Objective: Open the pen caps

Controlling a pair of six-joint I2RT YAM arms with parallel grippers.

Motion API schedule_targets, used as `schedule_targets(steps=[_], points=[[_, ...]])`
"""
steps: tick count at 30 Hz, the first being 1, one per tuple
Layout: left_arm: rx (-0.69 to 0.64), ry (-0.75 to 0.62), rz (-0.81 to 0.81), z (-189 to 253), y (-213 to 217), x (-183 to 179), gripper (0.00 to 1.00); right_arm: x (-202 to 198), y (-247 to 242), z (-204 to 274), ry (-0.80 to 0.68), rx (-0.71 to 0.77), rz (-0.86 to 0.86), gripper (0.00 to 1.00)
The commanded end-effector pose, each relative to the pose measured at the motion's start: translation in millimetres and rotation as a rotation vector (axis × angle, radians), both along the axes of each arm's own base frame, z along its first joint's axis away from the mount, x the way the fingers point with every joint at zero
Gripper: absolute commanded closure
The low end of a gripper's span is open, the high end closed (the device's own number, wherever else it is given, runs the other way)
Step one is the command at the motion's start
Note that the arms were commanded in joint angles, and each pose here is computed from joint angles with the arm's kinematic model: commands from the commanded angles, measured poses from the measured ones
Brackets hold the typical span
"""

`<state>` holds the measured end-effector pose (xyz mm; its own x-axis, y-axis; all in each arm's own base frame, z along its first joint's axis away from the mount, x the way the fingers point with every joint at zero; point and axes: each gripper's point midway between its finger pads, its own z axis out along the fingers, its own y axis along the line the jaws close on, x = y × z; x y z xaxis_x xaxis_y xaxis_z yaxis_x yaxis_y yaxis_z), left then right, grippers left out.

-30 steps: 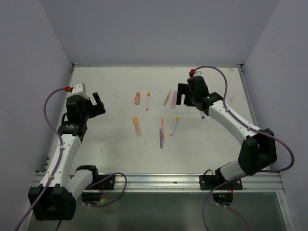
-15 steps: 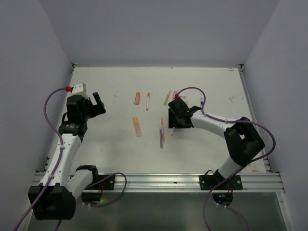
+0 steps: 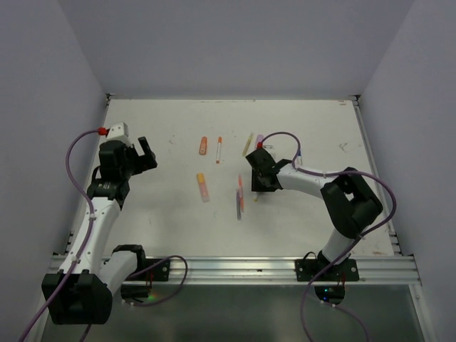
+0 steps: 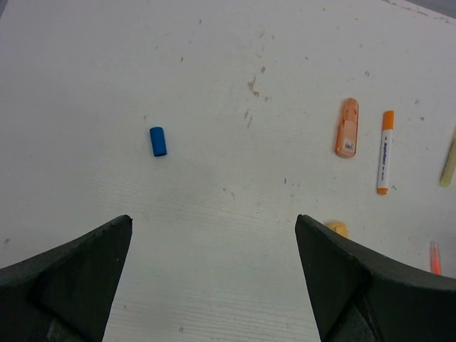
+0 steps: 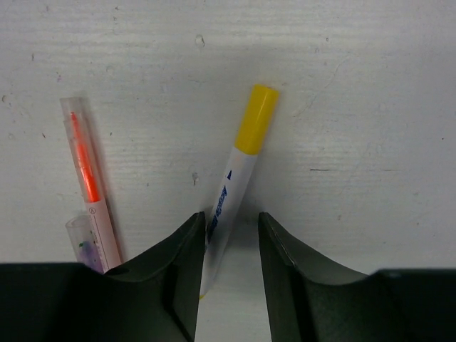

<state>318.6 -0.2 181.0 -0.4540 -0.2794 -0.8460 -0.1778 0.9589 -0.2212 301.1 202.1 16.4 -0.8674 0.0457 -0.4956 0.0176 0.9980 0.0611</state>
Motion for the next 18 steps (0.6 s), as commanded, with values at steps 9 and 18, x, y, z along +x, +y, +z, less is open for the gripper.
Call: schedule_targets(steps=[9, 18], points=[[-0.049, -0.079, -0.111, 17, -22, 8, 0.00, -14, -17, -6, -0.004, -0.052, 0.020, 0.92], [-0.306, -0.110, -0.349, 43, -88, -5, 0.00, -12, 3, 47, -0.182, 0.092, 0.180, 1.00]])
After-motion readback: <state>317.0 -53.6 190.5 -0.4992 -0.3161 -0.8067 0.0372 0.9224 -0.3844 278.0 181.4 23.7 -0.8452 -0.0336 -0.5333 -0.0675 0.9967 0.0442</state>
